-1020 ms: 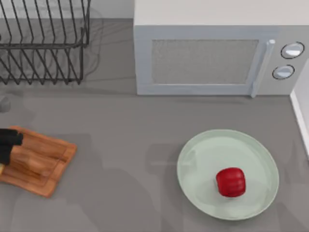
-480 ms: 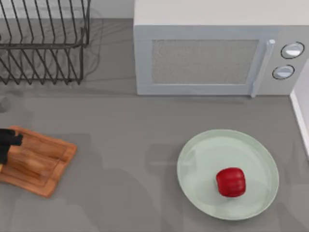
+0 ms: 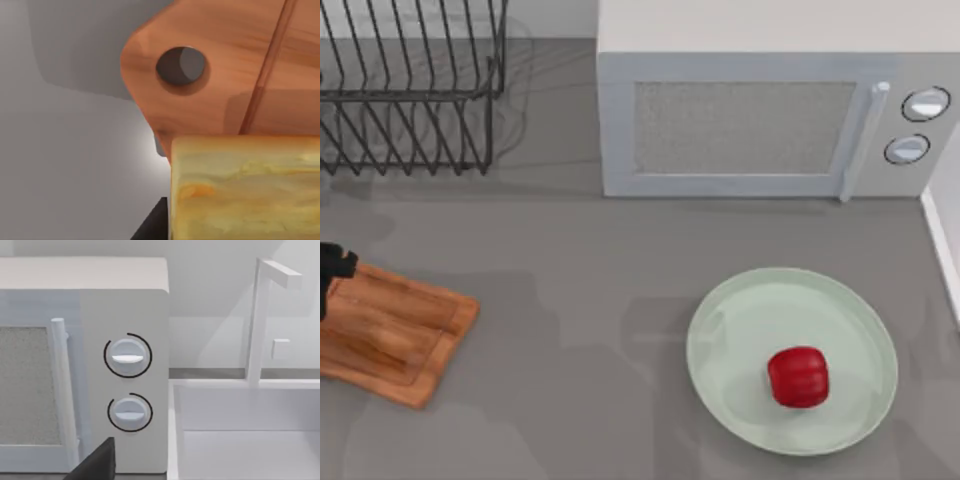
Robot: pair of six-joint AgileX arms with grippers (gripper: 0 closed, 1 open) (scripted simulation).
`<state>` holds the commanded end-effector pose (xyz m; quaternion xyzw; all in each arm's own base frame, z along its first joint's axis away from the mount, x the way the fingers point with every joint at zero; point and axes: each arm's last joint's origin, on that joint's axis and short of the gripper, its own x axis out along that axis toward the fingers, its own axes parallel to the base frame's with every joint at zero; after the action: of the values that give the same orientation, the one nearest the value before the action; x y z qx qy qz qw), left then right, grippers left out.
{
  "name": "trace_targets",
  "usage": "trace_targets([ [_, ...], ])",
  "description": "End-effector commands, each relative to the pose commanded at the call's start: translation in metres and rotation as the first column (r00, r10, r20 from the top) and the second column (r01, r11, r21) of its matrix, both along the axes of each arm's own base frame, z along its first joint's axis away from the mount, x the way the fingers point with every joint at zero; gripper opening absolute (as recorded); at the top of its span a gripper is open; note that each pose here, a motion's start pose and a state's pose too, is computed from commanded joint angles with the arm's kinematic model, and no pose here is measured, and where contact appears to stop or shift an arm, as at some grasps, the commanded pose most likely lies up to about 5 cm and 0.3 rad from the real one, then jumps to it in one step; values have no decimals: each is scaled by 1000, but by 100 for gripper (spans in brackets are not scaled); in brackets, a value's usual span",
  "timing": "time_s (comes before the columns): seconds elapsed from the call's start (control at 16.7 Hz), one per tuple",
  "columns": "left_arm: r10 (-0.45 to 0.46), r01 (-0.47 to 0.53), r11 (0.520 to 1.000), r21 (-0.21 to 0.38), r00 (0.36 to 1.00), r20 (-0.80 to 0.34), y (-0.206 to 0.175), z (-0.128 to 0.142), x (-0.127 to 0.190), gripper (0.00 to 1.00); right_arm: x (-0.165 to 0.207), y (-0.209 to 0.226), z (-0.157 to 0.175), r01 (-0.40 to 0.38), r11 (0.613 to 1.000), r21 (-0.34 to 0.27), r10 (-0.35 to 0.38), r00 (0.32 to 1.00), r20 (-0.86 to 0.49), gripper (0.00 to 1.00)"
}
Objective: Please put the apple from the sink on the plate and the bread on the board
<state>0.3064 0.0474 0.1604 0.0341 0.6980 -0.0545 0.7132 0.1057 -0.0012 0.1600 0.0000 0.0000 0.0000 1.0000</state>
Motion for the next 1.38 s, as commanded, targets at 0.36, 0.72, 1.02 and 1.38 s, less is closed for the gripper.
trace_targets([
  [0.36, 1, -1, 1000, -1, 1000, -10, -1, 65, -5, 0, 0, 0, 0, 0, 1000, 0, 0, 1000, 0, 100],
  [0.72, 1, -1, 1000, 0, 1000, -11, -1, 67, -5, 0, 0, 0, 0, 0, 1000, 0, 0, 1000, 0, 100],
  [1.02, 55, -55, 998, 16, 998, -17, -27, 47, 6, 0, 0, 0, 0, 0, 1000, 0, 0, 1000, 0, 100],
  [1.38, 106, -105, 994, 34, 994, -21, -57, 23, 15, 0, 0, 0, 0, 0, 1000, 0, 0, 1000, 0, 100],
])
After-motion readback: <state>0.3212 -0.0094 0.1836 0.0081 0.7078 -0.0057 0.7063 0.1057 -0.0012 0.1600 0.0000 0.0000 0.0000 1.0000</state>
